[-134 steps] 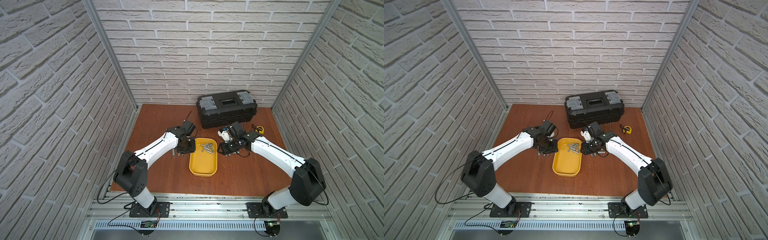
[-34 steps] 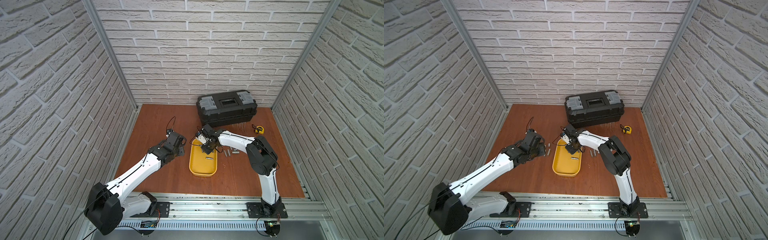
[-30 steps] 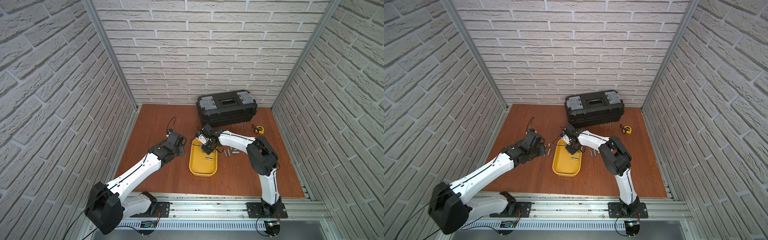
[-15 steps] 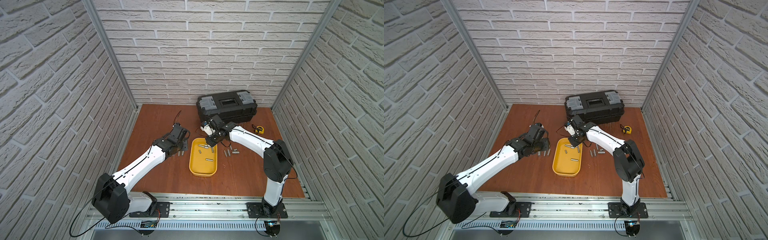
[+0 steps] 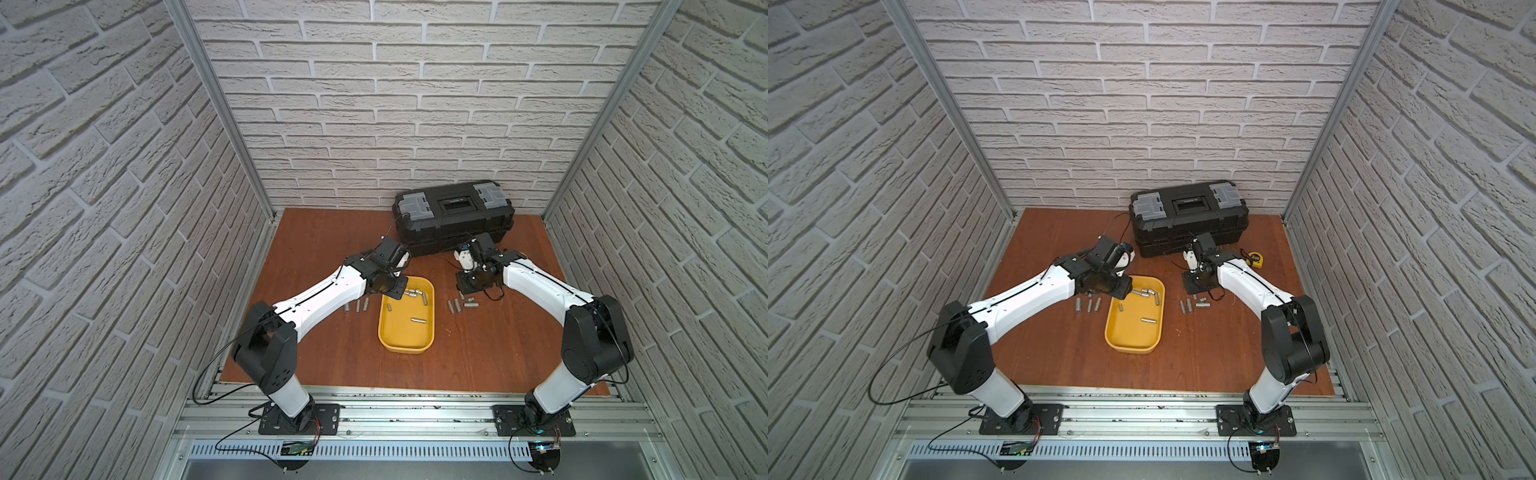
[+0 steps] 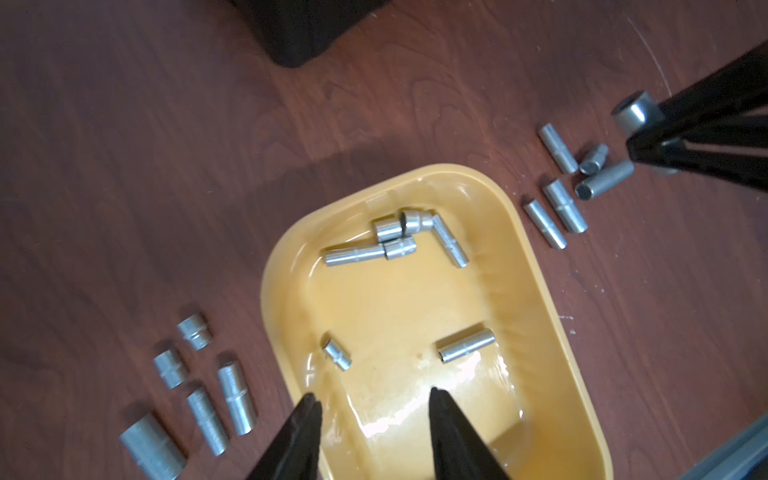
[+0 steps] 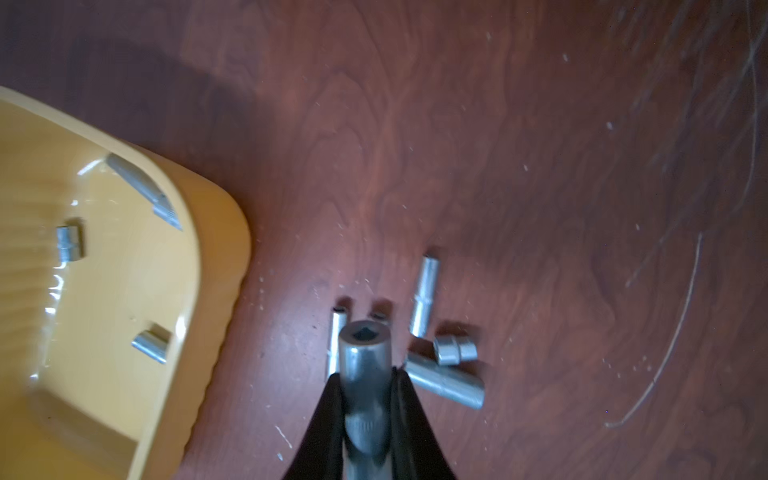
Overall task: Take out the socket from the storage box
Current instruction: Place the socket head at the center of the board.
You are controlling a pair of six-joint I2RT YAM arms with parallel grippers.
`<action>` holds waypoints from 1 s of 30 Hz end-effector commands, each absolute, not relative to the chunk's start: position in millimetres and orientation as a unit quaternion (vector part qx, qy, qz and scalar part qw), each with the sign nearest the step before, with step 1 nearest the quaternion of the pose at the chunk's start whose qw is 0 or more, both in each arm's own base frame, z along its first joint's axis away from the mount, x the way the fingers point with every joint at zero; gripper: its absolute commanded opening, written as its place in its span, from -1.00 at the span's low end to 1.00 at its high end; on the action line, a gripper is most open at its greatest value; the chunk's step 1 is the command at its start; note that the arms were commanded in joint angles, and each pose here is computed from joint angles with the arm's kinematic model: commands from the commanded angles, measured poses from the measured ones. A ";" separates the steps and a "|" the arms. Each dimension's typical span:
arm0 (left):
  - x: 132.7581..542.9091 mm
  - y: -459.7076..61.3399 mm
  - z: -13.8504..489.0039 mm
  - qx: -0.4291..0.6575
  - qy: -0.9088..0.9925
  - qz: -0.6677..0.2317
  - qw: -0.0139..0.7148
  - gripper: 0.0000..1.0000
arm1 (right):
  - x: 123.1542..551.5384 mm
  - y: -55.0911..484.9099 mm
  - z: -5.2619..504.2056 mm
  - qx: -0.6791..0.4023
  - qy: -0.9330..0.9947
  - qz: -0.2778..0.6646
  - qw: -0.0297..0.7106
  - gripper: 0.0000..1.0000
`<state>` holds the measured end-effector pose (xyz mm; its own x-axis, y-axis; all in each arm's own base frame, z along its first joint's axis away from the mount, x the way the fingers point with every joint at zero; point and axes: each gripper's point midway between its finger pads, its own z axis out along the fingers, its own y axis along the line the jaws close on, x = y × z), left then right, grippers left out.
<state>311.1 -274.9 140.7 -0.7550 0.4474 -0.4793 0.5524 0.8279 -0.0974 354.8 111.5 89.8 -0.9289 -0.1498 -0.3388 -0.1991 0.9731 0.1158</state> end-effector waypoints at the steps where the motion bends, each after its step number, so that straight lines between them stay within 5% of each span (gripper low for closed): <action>1: 294.4 -287.8 129.7 0.358 0.908 -0.113 0.185 -0.07 | 358.2 96.9 101.3 -0.046 0.976 0.083 0.197 -0.78; 30: 278.0 -305.2 82.0 0.461 0.877 -0.088 0.102 -0.06 | 324.3 25.5 17.7 0.064 0.992 0.039 0.099 -0.69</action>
